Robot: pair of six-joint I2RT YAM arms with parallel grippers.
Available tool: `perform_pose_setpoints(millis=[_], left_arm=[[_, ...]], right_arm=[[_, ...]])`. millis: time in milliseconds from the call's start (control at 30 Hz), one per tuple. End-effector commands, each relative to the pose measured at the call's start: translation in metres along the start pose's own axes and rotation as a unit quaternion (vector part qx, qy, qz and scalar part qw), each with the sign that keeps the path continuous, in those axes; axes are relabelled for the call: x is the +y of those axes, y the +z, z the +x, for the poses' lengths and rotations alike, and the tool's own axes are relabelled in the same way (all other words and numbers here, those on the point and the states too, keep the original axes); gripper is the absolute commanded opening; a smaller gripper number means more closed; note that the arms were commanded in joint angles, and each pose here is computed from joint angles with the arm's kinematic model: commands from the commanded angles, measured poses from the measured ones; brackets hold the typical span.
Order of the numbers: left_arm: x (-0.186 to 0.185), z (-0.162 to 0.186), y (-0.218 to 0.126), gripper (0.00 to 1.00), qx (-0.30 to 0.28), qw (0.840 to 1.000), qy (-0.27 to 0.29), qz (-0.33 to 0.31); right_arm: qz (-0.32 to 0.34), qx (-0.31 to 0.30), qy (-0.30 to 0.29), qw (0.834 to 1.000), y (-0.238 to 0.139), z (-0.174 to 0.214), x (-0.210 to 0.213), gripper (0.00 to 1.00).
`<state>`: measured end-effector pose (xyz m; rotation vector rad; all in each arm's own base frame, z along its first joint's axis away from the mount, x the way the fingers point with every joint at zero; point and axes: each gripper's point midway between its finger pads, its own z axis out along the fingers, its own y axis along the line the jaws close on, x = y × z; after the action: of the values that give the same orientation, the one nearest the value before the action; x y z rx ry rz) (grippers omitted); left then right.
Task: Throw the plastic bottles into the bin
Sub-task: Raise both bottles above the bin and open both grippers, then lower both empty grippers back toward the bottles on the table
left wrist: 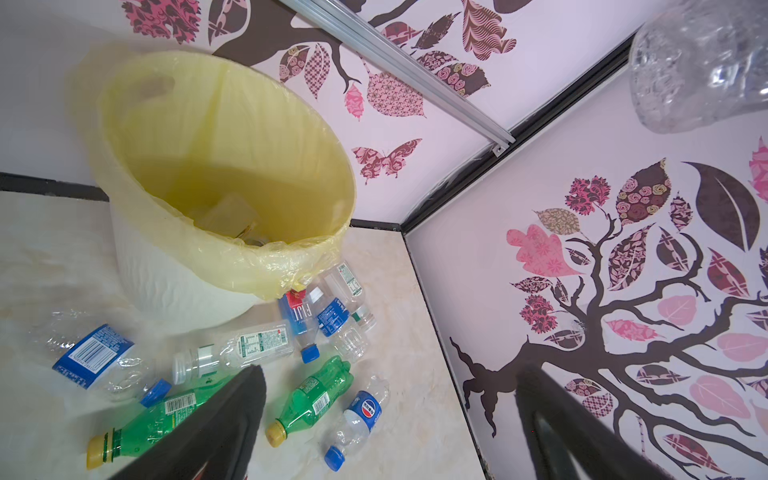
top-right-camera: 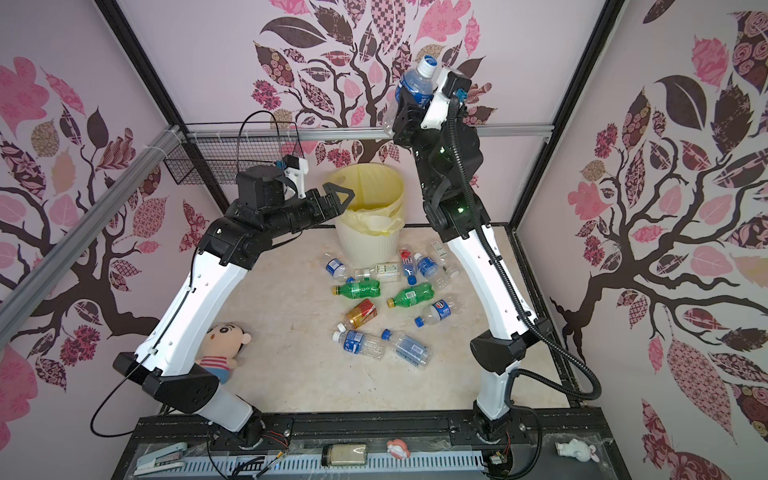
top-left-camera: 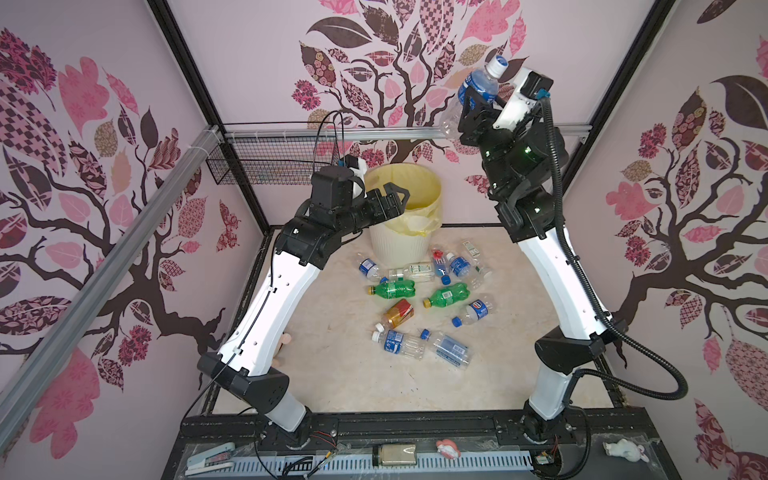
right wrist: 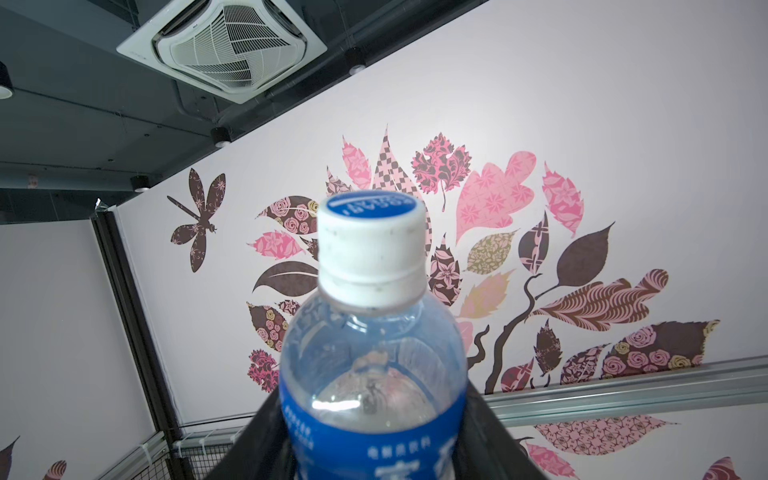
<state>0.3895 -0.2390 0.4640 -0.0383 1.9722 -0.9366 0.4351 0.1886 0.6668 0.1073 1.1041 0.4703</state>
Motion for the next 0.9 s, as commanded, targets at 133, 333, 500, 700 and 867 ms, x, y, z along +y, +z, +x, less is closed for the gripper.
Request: perform_pose_setpoints(millis=[133,333,500,700,867], left_arm=[[0.004,0.003,0.006,0.97,0.002,1.0,0.002,-0.004],[0.012,0.005,-0.004,0.97,-0.001,1.0,0.011,-0.02],[0.015,0.006,-0.007,0.97,-0.001,1.0,0.012,-0.025],[0.016,0.008,-0.004,0.97,0.002,1.0,0.008,-0.023],[0.014,0.007,-0.007,0.97,0.0,1.0,0.006,-0.02]], right_arm=[[0.031,0.175,-0.017,0.984,0.034,0.196,-0.024,0.58],[0.061,0.23,0.003,0.971,0.039,0.24,-0.039,0.83],[0.056,0.219,0.012,0.974,0.038,0.231,-0.038,0.84],[0.059,0.225,0.018,0.972,0.036,0.232,-0.041,0.87],[0.06,0.228,0.019,0.972,0.034,0.23,-0.042,0.89]])
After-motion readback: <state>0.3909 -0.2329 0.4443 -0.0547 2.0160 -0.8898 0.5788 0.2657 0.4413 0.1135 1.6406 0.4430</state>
